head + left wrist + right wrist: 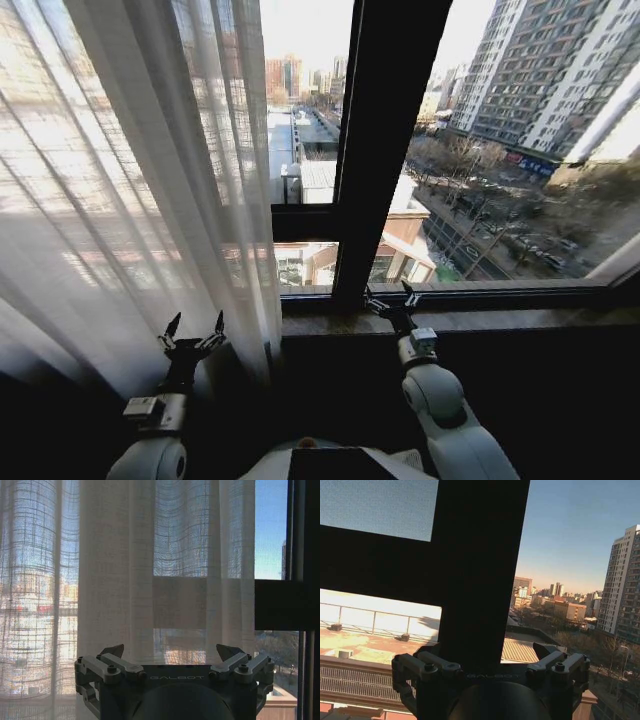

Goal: Open the curtains by pulling them apart, changing their state from closed to fully open.

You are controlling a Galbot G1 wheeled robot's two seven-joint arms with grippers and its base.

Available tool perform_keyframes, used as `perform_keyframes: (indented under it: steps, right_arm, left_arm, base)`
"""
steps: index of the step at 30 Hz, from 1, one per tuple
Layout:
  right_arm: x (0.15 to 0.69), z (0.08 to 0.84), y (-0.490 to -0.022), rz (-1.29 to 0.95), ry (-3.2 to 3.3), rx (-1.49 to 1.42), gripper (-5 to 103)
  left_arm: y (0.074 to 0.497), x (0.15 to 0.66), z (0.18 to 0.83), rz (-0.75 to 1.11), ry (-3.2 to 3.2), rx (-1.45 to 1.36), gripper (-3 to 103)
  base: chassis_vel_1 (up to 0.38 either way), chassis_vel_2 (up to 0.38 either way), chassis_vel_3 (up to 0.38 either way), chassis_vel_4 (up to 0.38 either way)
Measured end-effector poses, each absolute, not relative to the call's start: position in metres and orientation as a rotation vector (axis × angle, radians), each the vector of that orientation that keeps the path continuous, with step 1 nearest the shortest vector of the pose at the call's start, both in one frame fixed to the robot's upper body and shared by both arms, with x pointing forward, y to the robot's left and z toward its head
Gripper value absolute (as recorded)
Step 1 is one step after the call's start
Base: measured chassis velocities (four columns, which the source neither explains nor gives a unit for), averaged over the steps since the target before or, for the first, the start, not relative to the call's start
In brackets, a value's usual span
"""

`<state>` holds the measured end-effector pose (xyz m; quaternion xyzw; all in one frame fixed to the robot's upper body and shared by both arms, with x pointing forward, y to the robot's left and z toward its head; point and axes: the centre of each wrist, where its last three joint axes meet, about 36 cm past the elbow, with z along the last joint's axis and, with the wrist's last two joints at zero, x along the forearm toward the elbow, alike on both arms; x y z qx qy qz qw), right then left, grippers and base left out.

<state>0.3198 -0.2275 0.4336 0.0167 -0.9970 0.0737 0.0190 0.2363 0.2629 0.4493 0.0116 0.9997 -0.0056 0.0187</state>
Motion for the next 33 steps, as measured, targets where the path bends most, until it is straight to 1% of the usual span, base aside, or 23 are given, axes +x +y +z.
perform_keyframes:
  steps: [9, 18, 33]
  right_arm:
    - [0.316, 0.432, -0.229, 0.238, -3.096, 0.059, 100]
    - [0.311, 0.426, -0.229, 0.237, -3.087, 0.048, 100]
    - [0.314, 0.415, -0.225, 0.250, -3.098, 0.039, 100]
  left_arm:
    - [0.249, 0.285, 0.465, 0.011, 3.085, 0.176, 100]
    - [0.228, 0.302, 0.452, 0.005, 3.122, 0.279, 100]
    - [0.217, 0.336, 0.430, 0.006, 3.178, 0.229, 100]
  base:
    - [0.000, 0.000, 0.000, 0.000]
    - [0.000, 0.000, 0.000, 0.000]
    - [0.000, 0.000, 0.000, 0.000]
